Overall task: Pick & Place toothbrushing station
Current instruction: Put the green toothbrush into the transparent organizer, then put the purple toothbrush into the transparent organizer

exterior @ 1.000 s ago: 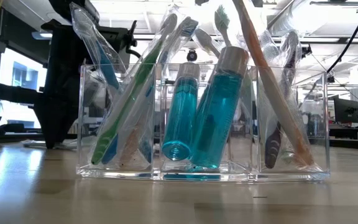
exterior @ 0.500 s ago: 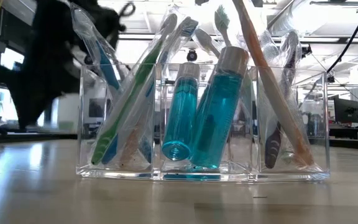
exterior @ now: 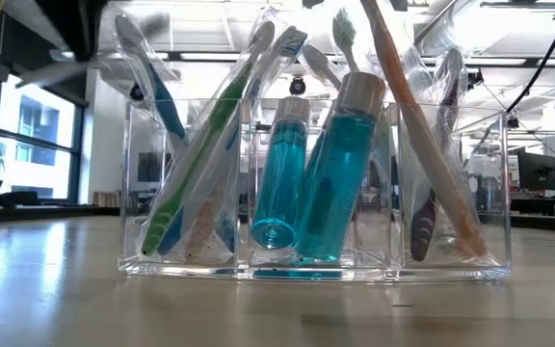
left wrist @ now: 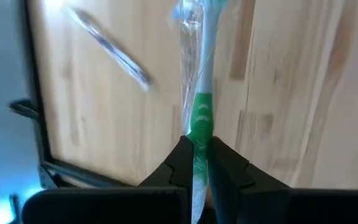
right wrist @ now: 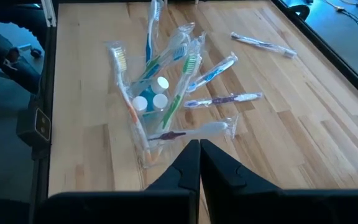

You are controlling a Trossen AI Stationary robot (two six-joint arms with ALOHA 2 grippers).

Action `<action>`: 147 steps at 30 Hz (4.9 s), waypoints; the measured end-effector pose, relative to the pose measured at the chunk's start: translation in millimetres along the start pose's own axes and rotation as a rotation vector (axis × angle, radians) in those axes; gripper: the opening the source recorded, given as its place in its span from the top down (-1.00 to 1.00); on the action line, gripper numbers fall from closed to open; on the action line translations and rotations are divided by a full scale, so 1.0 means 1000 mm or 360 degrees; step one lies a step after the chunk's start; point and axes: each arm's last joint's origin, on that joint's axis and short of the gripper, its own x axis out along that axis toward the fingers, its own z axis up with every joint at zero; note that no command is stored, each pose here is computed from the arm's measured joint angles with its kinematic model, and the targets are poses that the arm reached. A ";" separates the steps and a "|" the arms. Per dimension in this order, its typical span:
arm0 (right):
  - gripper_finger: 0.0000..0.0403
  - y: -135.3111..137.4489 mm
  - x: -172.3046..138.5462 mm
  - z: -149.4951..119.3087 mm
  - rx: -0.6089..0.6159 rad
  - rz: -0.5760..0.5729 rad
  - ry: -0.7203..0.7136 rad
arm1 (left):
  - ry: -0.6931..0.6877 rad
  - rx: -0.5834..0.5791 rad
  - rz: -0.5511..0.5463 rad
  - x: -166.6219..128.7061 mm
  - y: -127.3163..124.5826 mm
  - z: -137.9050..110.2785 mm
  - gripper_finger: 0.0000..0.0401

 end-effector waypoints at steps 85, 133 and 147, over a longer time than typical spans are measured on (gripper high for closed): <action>0.99 -0.005 -0.004 -0.022 -0.0322 -0.0115 -0.0146 | -0.1530 -0.1161 -0.0426 0.092 -0.216 0.021 0.68; 0.99 -0.005 -0.004 -0.022 -0.0282 -0.0111 -0.0143 | -0.1657 -0.0299 0.0189 -0.070 -0.141 0.030 -0.01; 0.99 -0.005 -0.004 -0.023 -0.0111 -0.0093 -0.0118 | -0.0989 -0.0843 0.0345 -0.057 0.025 0.021 -0.01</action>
